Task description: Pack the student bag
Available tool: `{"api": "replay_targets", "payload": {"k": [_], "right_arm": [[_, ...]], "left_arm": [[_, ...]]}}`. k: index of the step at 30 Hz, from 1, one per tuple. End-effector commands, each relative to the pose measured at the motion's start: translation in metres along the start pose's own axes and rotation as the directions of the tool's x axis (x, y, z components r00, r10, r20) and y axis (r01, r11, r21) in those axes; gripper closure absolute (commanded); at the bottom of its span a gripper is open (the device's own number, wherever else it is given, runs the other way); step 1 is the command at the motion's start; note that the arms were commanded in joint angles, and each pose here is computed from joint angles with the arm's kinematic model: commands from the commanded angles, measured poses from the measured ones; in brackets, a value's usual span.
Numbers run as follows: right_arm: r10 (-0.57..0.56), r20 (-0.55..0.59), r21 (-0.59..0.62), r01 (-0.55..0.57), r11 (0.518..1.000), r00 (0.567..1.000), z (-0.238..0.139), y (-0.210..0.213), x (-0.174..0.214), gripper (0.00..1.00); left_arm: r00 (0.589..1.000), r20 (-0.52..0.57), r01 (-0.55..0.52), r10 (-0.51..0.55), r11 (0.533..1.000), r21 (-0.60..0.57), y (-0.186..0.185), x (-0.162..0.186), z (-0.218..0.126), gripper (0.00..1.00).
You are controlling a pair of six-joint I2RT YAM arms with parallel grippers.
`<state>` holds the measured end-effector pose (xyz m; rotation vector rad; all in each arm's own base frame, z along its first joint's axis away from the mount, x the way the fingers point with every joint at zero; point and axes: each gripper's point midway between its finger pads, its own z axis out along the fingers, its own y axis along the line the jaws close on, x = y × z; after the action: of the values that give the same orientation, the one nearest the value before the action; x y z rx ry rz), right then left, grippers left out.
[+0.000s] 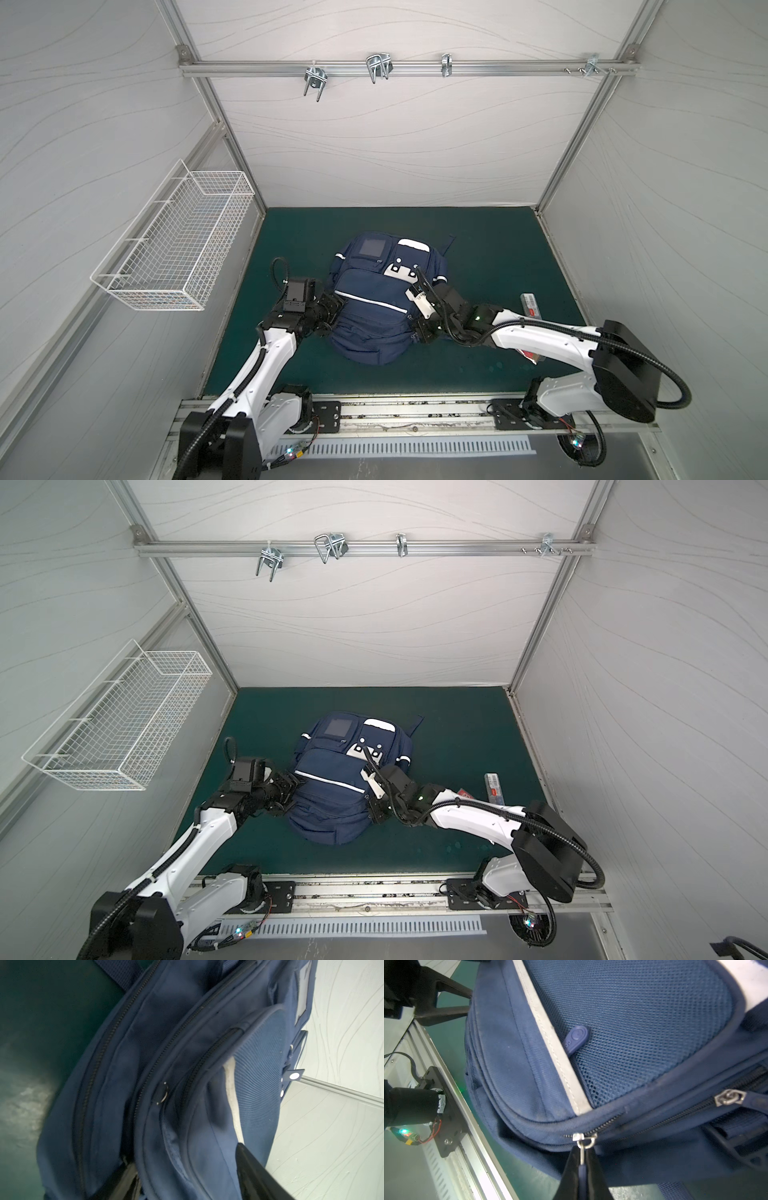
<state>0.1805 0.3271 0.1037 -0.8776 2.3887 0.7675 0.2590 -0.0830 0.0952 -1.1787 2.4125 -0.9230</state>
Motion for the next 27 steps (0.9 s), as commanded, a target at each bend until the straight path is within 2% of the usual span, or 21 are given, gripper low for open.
{"api": "replay_targets", "payload": {"k": [1, 2, 4, 6, 8, 13, 17, 19, 22, 27], "right_arm": [[0.023, -0.043, 0.028, -0.021, 0.999, 0.999, 0.001, 0.000, 0.005, 1.00], [0.026, -0.046, 0.032, -0.025, 0.999, 0.999, 0.001, 0.000, 0.005, 1.00], [0.037, -0.054, 0.033, -0.035, 0.999, 0.998, 0.002, 0.001, 0.004, 1.00], [0.040, -0.073, 0.038, -0.038, 0.999, 0.996, 0.001, 0.008, 0.005, 1.00], [0.032, -0.094, 0.033, -0.029, 0.999, 0.995, 0.000, 0.020, 0.008, 1.00], [0.009, -0.135, -0.035, -0.014, 0.999, 0.991, 0.009, 0.067, 0.010, 1.00], [-0.009, -0.134, -0.111, -0.006, 0.994, 0.991, 0.030, 0.106, -0.013, 1.00], [-0.018, -0.124, -0.102, 0.006, 0.995, 0.992, 0.042, 0.115, -0.031, 1.00], [0.017, -0.076, 0.025, -0.016, 1.000, 0.997, 0.048, 0.095, -0.058, 1.00], [0.211, -0.038, 0.139, -0.204, 0.969, 0.977, 0.029, 0.013, -0.067, 1.00]], "left_arm": [[0.998, 0.033, -0.060, 0.057, 0.993, 0.104, -0.037, -0.016, -0.005, 0.36], [0.998, 0.036, -0.062, 0.058, 0.993, 0.104, -0.037, -0.018, -0.004, 0.40], [0.997, 0.040, -0.065, 0.061, 0.992, 0.112, -0.037, -0.020, 0.001, 0.56], [0.998, 0.023, -0.054, 0.051, 0.991, 0.125, -0.035, -0.019, 0.009, 0.85], [0.999, -0.009, -0.032, 0.034, 0.990, 0.140, -0.034, -0.015, 0.017, 1.00], [1.000, 0.003, -0.023, 0.023, 0.985, 0.173, -0.029, -0.005, 0.016, 1.00], [0.998, 0.031, -0.051, 0.045, 0.980, 0.194, -0.033, 0.004, 0.009, 1.00], [0.998, 0.036, -0.056, 0.050, 0.978, 0.203, -0.034, 0.009, 0.006, 1.00], [0.998, 0.048, -0.058, 0.050, 0.979, 0.193, -0.028, 0.011, 0.002, 1.00], [0.997, 0.062, -0.051, 0.040, 0.981, 0.190, -0.012, 0.020, -0.002, 1.00]]}}
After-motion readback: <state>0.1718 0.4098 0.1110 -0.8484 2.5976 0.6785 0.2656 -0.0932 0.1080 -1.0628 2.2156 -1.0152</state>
